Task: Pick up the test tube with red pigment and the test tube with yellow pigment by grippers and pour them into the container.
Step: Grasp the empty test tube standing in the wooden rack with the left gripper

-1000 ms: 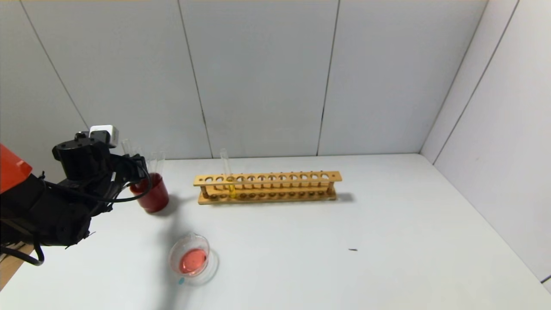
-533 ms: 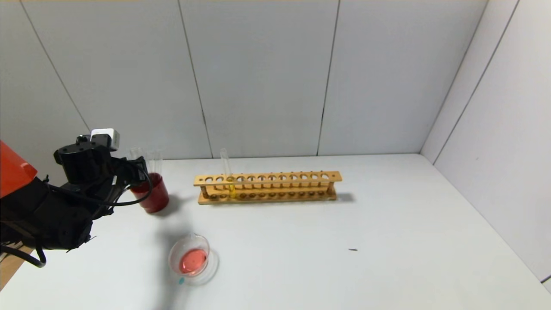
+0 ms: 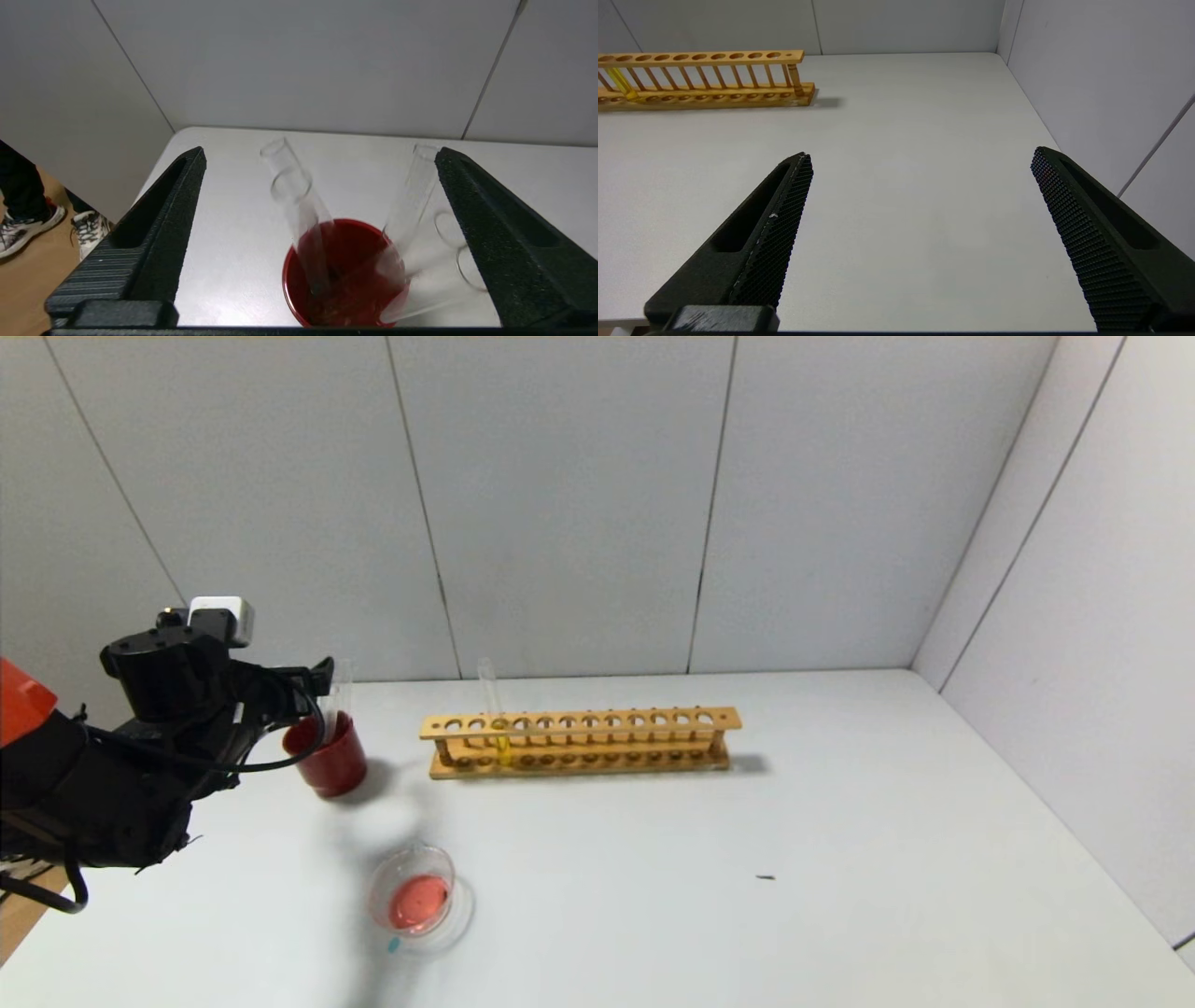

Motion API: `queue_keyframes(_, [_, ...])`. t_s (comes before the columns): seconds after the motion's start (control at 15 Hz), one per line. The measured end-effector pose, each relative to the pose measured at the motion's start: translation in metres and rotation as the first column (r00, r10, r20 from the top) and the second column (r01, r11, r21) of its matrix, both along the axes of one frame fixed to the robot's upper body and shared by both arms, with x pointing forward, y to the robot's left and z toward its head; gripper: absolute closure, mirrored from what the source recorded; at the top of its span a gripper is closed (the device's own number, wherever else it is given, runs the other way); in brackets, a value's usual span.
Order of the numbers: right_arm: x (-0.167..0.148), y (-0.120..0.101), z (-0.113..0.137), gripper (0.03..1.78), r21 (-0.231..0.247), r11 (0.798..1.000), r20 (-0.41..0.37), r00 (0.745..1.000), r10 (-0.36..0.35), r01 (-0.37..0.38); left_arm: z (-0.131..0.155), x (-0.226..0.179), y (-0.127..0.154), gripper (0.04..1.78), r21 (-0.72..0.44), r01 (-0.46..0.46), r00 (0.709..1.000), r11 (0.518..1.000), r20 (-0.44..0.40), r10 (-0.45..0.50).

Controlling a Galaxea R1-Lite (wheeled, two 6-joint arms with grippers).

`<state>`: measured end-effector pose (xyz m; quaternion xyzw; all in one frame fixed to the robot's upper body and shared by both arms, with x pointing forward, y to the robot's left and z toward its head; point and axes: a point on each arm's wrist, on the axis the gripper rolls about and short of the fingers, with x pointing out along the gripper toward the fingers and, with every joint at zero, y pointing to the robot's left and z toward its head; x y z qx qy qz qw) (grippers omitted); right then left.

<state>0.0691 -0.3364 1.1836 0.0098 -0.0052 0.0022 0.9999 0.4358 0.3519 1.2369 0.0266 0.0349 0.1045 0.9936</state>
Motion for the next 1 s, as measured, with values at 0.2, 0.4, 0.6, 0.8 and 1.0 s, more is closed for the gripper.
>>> queue_keyframes(0.2, [0.0, 0.0, 0.0, 0.1, 0.0, 1.0, 0.0, 1.0, 0.0, 0.0, 0.016, -0.003, -0.001, 0.07, 0.003, -0.001, 1.0, 1.0, 0.015, 0.001])
queue_keyframes(0.4, [0.0, 0.0, 0.0, 0.1, 0.0, 1.0, 0.0, 1.0, 0.0, 0.0, 0.031, -0.006, -0.001, 0.07, 0.013, 0.001, 0.999, 1.0, 0.045, -0.002])
queue_keyframes(0.6, [0.0, 0.0, 0.0, 0.1, 0.0, 1.0, 0.0, 1.0, 0.0, 0.0, 0.045, -0.014, -0.004, 0.07, 0.023, 0.009, 0.997, 1.0, 0.077, -0.01])
queue_keyframes(0.8, [0.0, 0.0, 0.0, 0.1, 0.0, 1.0, 0.0, 1.0, 0.0, 0.0, 0.058, -0.028, -0.016, 0.07, 0.022, 0.046, 0.996, 0.999, 0.071, -0.048])
queue_keyframes(1.0, [0.0, 0.0, 0.0, 0.1, 0.0, 1.0, 0.0, 1.0, 0.0, 0.0, 0.067, -0.049, -0.038, 0.07, 0.013, 0.119, 0.992, 0.993, 0.052, -0.119])
